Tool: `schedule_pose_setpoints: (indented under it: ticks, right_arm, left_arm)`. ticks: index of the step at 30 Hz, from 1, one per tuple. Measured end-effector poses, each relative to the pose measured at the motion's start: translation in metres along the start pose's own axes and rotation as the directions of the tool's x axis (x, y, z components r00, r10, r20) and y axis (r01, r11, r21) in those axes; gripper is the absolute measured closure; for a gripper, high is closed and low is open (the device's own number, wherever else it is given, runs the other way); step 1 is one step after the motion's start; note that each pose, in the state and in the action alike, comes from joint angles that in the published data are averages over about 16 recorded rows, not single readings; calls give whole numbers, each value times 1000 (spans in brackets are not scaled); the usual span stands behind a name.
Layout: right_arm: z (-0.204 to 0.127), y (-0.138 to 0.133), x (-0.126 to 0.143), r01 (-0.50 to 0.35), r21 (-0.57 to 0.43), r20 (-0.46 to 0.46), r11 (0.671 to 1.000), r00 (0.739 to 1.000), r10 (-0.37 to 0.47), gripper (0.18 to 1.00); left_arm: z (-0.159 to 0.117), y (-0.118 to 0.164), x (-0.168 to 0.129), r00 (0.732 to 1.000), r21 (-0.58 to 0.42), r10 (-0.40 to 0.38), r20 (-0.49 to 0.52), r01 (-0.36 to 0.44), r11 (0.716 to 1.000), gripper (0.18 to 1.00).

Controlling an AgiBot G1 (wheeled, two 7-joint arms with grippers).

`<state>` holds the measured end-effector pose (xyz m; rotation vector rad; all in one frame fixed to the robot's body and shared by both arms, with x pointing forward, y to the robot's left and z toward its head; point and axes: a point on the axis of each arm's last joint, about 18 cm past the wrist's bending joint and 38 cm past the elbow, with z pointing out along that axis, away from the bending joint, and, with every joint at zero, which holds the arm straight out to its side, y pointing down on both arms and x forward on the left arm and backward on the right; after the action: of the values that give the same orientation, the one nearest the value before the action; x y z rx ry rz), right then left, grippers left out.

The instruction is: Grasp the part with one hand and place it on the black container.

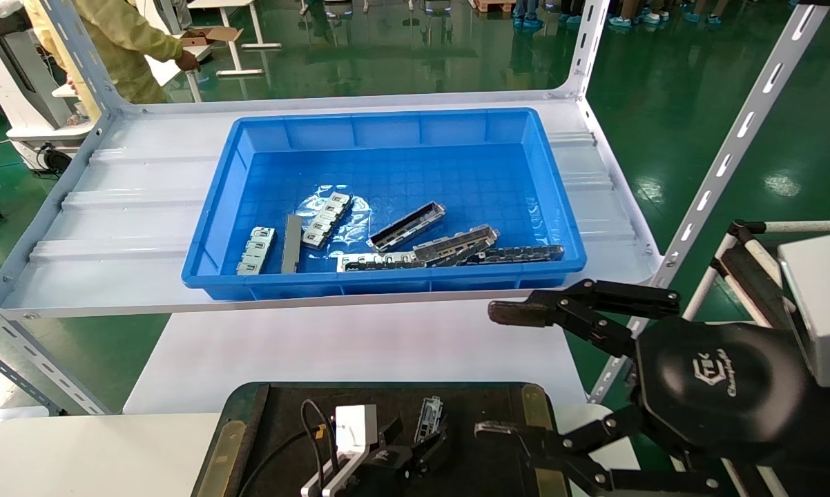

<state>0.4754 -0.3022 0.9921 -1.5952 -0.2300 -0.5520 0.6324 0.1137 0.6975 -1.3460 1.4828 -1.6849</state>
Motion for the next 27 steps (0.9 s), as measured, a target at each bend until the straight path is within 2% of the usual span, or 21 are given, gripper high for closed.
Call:
schedule_pose_setpoints:
  ticks: [7,14,20,27]
  right_arm:
    - [0,0,0,0,0,0,1000,1000,0,379]
    - [0,0,0,0,0,0,1000,1000,0,266]
    - [0,0,0,0,0,0,1000,1000,0,210]
    - [0,0,0,0,0,0,1000,1000,0,184]
  left_arm:
    - [-9,-22,-1,989,-7,94,-110,-96,995,304]
    - [-24,-41,-5,957,-17,187,-223,-195,981,230]
    - [-38,-57,-8,919,-12,247,-309,-263,965,197]
    - [-57,-76,-11,868,19,302,-394,-321,947,185]
